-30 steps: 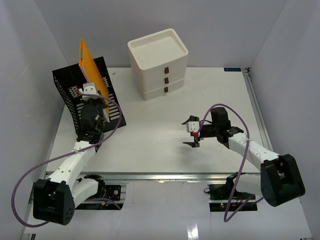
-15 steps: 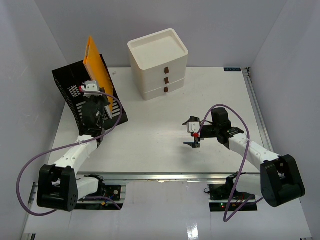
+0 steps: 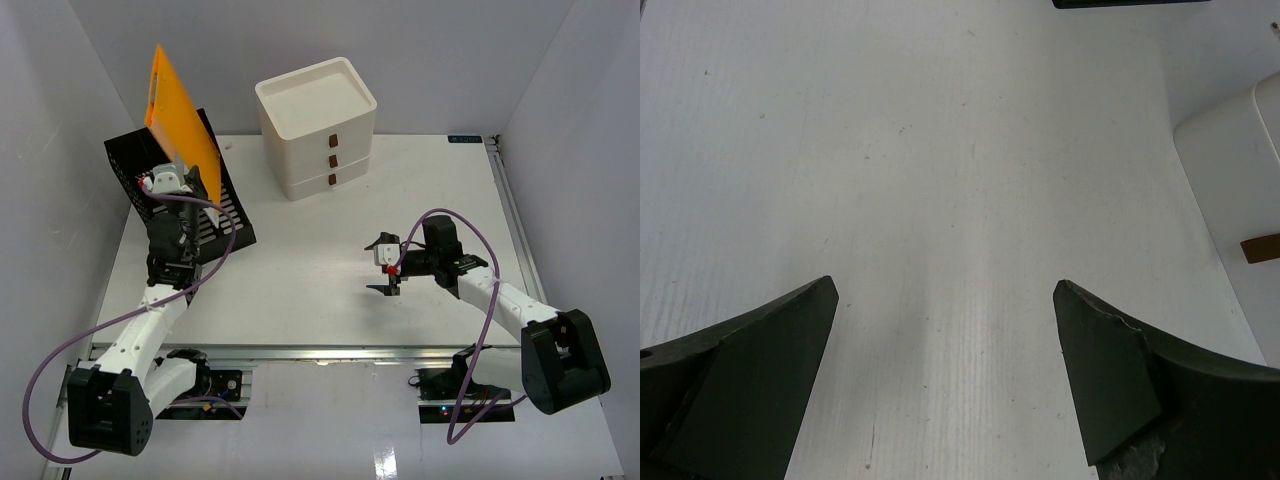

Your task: Organize the desk

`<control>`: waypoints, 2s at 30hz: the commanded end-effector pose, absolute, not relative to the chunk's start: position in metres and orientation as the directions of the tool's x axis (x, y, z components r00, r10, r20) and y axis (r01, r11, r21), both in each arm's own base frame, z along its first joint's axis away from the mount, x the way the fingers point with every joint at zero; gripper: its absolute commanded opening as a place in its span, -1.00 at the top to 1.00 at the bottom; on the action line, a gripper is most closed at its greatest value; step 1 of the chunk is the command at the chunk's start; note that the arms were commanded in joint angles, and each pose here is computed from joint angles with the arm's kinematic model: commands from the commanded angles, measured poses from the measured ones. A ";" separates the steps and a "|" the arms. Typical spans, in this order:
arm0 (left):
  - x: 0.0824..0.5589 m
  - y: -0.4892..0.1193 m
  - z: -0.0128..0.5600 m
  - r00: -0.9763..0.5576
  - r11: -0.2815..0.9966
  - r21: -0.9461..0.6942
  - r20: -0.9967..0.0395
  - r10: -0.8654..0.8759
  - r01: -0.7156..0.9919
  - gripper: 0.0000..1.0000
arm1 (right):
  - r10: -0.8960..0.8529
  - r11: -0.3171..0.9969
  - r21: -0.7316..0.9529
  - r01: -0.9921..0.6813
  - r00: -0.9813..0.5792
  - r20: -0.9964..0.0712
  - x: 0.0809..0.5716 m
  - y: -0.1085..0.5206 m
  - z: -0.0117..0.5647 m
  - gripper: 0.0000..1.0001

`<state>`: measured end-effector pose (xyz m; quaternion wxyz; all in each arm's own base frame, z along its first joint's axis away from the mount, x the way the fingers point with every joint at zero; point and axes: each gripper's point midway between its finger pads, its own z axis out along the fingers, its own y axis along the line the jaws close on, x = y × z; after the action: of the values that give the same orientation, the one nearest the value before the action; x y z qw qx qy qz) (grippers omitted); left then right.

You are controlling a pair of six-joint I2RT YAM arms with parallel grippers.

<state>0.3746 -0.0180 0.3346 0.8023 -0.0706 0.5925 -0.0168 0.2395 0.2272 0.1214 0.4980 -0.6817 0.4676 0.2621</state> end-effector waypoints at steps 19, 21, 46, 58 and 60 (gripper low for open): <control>0.350 -0.006 0.411 0.378 0.990 -0.104 -0.924 -0.062 -0.091 1.00 | -0.336 -0.077 -0.457 -0.886 0.455 -0.825 0.239 0.230 0.130 -0.91; 0.354 -0.005 0.407 0.375 0.989 -0.104 -0.925 -0.058 -0.104 1.00 | -0.337 -0.076 -0.457 -0.886 0.455 -0.825 0.239 0.230 0.130 -0.91; 0.406 -0.006 0.326 0.315 0.987 -0.049 -0.949 0.001 -0.151 1.00 | -0.337 -0.074 -0.459 -0.885 0.456 -0.824 0.239 0.229 0.129 -0.92; 0.416 -0.008 0.304 0.329 0.989 -0.035 -0.944 0.015 -0.144 1.00 | -0.338 -0.072 -0.455 -0.888 0.451 -0.826 0.240 0.228 0.128 -0.91; 0.419 -0.009 0.304 0.337 0.989 -0.037 -0.942 0.013 -0.141 1.00 | -0.338 -0.071 -0.455 -0.888 0.450 -0.826 0.240 0.227 0.128 -0.91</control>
<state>0.4185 -0.0112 0.2773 0.7800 -0.0493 0.6217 0.0511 0.2403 0.2255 0.1226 0.5003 -0.6789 0.4676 0.2648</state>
